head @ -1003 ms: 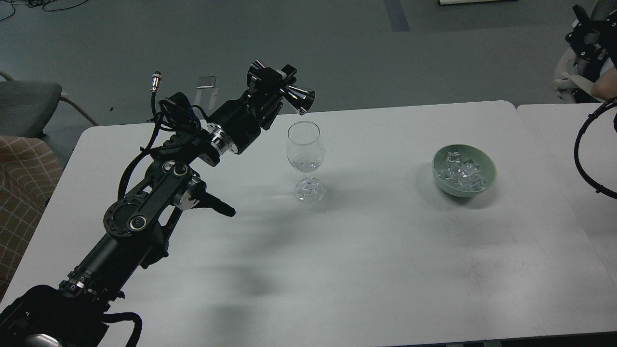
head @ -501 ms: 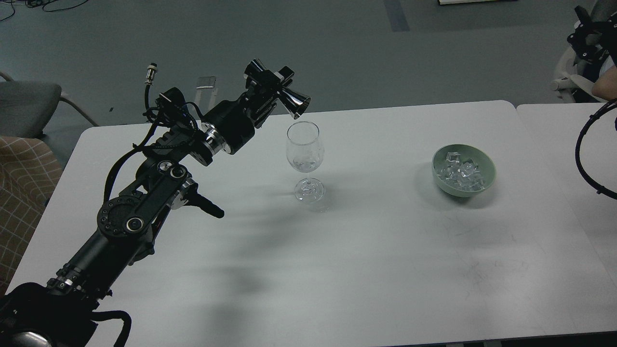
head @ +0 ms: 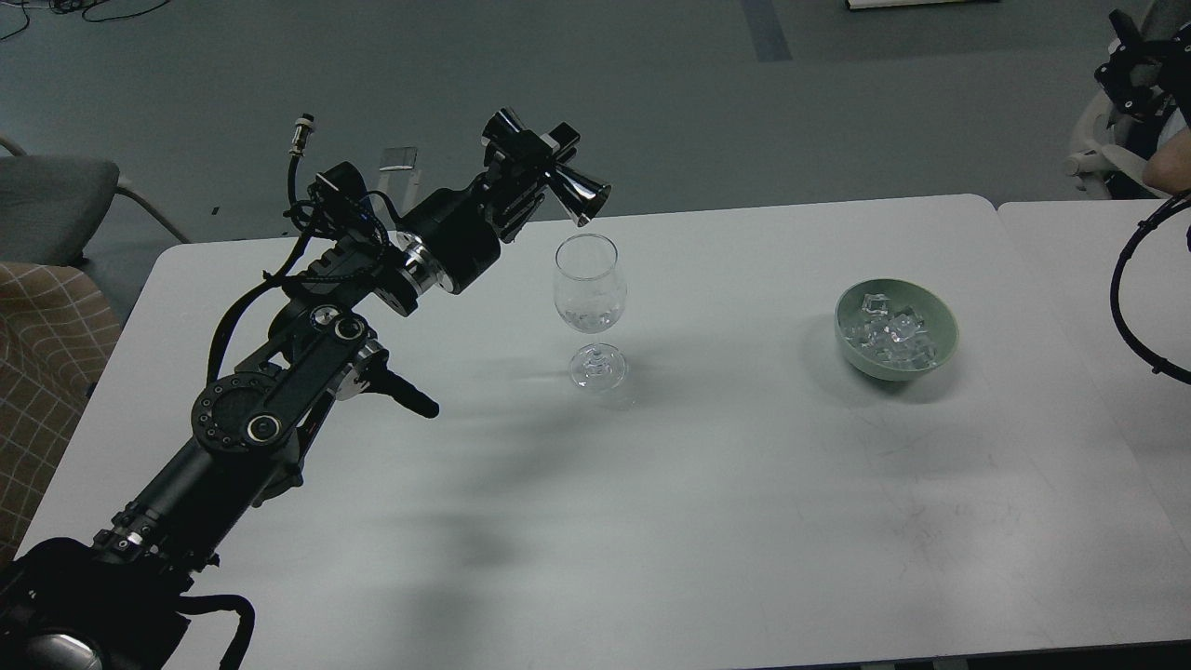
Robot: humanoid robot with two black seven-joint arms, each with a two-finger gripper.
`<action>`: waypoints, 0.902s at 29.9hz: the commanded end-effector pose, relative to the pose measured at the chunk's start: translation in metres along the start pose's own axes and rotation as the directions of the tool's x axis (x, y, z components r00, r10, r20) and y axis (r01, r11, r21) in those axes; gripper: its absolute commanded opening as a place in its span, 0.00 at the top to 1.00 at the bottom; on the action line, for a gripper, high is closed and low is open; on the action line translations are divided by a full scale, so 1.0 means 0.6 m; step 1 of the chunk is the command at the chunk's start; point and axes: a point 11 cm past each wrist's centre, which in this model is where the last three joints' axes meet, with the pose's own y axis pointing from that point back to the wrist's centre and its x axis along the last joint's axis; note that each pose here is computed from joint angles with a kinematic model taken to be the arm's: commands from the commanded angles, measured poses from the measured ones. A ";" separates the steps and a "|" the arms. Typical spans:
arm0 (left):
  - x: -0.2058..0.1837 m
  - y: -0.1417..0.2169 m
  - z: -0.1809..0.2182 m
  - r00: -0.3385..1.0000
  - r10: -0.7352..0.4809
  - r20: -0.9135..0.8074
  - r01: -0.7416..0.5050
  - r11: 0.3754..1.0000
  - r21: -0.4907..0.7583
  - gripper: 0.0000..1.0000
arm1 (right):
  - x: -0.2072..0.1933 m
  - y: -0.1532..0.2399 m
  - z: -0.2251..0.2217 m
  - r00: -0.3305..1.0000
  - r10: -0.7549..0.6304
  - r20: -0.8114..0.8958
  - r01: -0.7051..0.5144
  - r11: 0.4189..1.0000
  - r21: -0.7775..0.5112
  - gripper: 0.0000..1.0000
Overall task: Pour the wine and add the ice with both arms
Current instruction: 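Move the jigger back from the glass toward the table edge with the left gripper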
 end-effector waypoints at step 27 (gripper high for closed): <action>0.179 0.169 -0.064 0.425 0.353 -0.834 -0.620 0.784 0.016 1.00 | 0.005 0.004 0.008 1.000 0.005 -0.020 -0.005 1.000 -0.019 0.00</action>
